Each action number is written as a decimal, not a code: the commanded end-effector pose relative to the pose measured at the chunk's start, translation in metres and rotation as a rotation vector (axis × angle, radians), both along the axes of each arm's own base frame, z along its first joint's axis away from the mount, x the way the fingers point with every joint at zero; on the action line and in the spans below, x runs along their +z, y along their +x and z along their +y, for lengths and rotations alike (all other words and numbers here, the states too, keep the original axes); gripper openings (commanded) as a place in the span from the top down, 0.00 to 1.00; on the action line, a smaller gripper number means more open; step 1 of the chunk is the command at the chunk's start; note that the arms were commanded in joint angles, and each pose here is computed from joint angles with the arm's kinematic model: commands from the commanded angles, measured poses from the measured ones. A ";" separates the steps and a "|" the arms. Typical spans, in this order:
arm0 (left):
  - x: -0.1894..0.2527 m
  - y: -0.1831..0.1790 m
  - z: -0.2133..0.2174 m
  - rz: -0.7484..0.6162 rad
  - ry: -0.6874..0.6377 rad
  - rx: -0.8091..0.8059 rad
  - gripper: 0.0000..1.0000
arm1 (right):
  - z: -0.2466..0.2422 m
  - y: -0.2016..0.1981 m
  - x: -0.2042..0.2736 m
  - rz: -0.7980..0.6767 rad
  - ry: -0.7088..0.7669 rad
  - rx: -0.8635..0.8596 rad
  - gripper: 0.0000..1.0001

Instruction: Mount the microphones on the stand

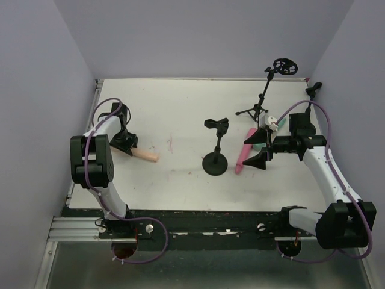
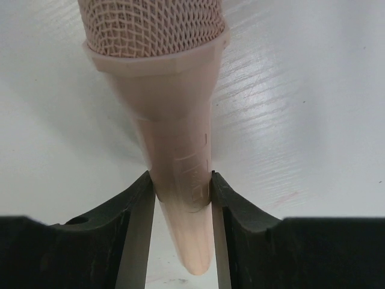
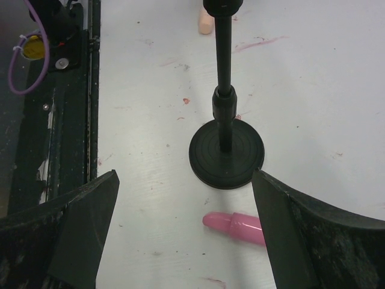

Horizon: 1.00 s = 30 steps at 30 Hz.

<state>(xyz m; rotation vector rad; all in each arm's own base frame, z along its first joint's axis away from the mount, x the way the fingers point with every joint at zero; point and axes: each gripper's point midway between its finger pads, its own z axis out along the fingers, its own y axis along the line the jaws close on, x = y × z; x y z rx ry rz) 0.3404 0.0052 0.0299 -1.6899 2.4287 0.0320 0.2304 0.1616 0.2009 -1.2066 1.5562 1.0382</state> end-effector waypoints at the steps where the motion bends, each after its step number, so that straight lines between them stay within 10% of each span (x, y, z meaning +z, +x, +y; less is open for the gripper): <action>1: 0.008 -0.012 0.009 -0.060 0.059 -0.195 0.64 | 0.002 -0.003 0.016 -0.048 0.019 0.022 0.00; 11: 0.003 -0.037 0.003 -0.033 0.107 -0.541 0.70 | 0.002 -0.008 0.019 -0.059 0.021 0.040 0.00; 22: 0.001 -0.027 0.002 0.004 0.128 -0.737 0.32 | 0.003 -0.012 0.023 -0.083 0.020 0.048 0.00; 30: 0.007 -0.012 -0.007 -0.065 0.059 -0.811 0.26 | 0.002 -0.013 0.023 -0.088 0.017 0.049 0.00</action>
